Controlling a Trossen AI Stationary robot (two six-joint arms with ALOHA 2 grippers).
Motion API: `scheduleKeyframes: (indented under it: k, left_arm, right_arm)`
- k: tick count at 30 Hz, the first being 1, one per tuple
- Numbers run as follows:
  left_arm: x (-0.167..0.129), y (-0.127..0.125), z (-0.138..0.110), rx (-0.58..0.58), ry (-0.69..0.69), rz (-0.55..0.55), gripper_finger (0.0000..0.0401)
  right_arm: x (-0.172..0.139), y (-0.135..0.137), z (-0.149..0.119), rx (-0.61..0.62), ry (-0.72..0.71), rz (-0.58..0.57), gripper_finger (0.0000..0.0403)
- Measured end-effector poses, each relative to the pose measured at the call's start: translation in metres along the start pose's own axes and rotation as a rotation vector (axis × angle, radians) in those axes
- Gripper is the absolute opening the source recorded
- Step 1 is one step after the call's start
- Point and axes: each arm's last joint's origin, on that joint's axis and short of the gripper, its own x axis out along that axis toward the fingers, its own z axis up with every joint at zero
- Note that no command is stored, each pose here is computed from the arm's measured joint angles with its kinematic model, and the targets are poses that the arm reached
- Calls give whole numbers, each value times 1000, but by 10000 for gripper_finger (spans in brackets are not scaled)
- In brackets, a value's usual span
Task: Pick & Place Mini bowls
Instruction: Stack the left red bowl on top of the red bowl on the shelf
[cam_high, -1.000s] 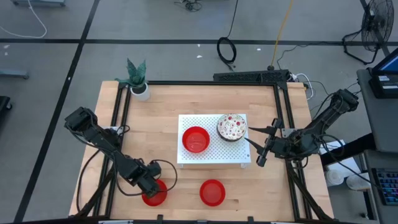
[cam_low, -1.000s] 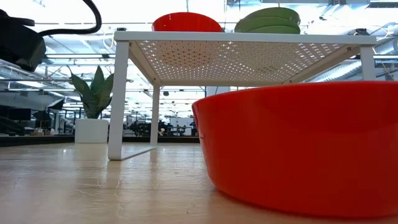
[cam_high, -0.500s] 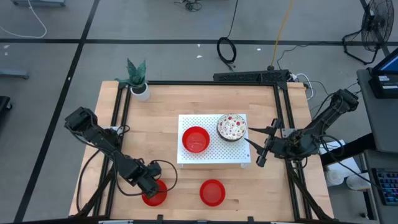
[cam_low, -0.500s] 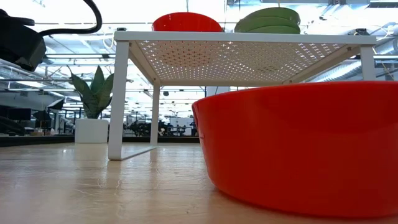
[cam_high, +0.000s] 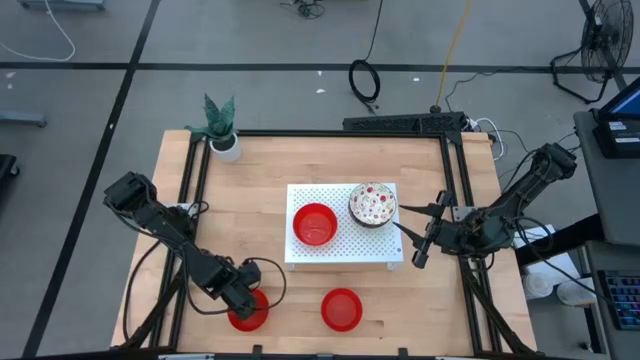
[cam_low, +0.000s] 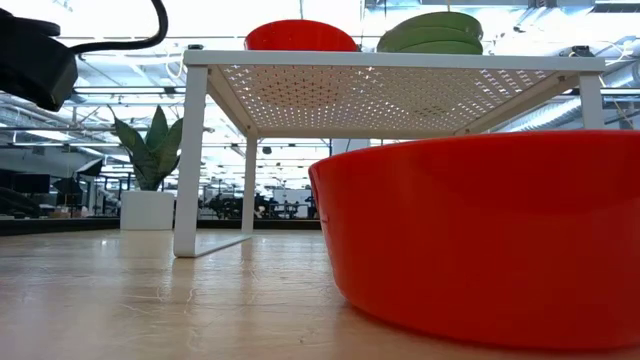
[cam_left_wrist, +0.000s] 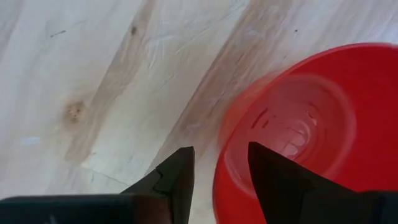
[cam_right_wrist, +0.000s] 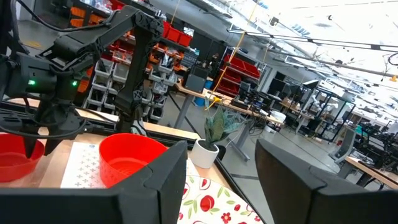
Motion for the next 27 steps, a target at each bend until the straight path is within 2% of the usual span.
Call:
scheduleKeyframes:
  k: [27]
  left_arm:
    - [0,0,0,33,0,4,152]
  right_arm:
    - [0,0,0,0,0,0,176]
